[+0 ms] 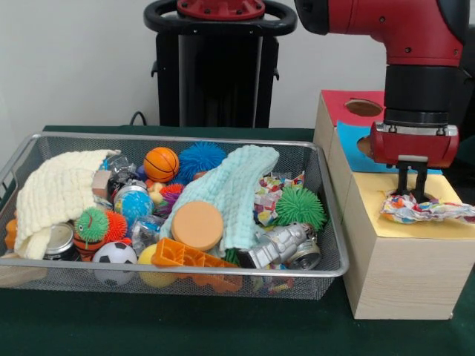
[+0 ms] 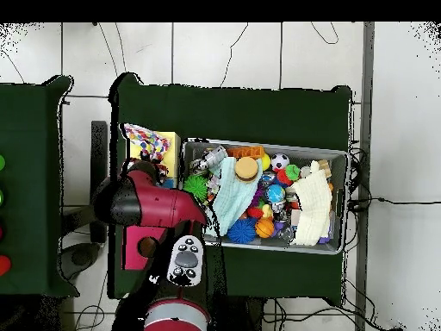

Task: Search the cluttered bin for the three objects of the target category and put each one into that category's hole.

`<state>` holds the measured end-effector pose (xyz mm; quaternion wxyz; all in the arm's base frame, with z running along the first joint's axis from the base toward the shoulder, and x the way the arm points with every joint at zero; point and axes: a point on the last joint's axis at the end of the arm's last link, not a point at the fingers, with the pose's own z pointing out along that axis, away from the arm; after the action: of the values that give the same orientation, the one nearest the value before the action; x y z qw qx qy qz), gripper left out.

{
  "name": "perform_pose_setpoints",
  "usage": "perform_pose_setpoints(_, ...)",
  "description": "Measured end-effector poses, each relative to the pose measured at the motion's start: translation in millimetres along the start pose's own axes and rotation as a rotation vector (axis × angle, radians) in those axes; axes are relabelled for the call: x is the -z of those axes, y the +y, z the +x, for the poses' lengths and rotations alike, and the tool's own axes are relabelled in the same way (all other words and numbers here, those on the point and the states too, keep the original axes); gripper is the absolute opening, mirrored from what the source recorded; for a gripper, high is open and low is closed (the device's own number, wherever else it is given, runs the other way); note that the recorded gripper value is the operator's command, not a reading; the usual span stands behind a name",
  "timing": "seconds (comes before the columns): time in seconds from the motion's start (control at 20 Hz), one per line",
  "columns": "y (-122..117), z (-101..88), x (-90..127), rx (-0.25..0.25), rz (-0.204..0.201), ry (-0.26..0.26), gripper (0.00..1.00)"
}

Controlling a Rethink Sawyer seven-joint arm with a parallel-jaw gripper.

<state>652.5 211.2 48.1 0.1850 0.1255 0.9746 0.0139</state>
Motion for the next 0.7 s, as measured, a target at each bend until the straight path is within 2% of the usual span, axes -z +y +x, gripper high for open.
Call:
perform_pose_setpoints(0.4, 0.4, -0.9, 2.9, -0.058, -0.005, 0.011, 0.0)
perform_pose_setpoints(0.7, -2.1, -1.1, 3.2, -0.103, -0.024, 0.012, 0.0)
